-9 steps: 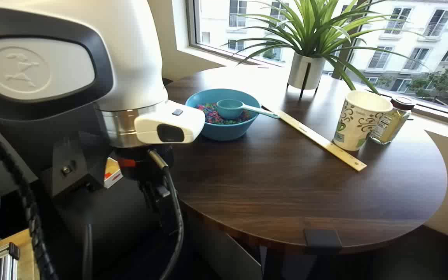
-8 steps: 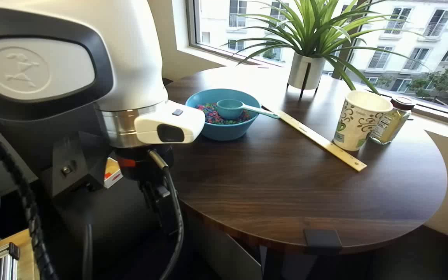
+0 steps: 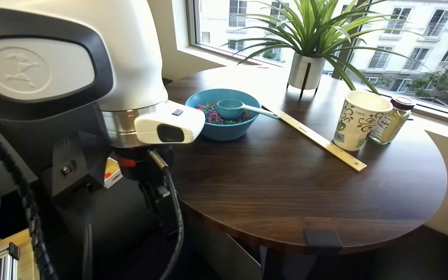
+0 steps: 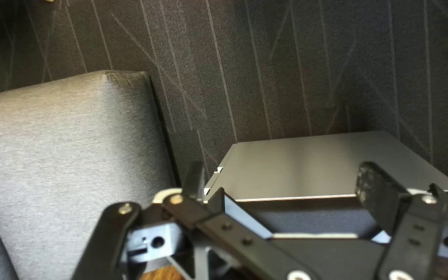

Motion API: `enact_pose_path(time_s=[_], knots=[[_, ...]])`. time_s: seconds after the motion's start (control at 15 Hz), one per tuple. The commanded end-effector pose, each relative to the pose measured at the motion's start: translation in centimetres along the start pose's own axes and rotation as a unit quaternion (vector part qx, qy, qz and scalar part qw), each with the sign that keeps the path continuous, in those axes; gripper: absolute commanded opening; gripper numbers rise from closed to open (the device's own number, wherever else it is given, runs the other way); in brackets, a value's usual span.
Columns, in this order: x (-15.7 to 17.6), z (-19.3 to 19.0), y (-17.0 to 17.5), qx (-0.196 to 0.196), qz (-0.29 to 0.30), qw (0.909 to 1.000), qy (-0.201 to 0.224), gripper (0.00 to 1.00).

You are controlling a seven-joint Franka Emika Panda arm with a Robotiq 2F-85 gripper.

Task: Move the cup to the left

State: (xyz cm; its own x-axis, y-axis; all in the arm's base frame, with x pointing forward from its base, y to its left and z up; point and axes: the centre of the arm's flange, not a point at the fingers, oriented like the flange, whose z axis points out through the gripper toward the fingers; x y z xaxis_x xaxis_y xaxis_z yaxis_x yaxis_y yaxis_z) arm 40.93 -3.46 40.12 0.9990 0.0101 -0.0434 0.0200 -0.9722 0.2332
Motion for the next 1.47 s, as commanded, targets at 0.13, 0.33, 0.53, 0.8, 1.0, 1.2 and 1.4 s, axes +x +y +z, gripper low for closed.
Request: enact_pose_path(time_s=[0.13,0.33,0.53,0.8,1.0,1.2,1.4], knots=[[-1.7,-1.5,0.9,-0.001,-0.009,0.9998,-0.019,1.00],[-3.6,-4.2,3.3,0.025,-0.003,0.9992,-0.033,1.00],[-3.3,-8.3,5.2,0.058,0.014,0.9977,-0.032,1.00],[1.9,-13.0,3.3,0.139,0.090,0.9855,0.036,1.00],[7.7,-16.4,2.2,0.167,0.164,0.9680,0.091,1.00],[13.3,-19.1,3.5,0.168,0.242,0.9459,0.135,1.00],[17.3,-20.5,6.7,0.167,0.322,0.9212,0.140,1.00]])
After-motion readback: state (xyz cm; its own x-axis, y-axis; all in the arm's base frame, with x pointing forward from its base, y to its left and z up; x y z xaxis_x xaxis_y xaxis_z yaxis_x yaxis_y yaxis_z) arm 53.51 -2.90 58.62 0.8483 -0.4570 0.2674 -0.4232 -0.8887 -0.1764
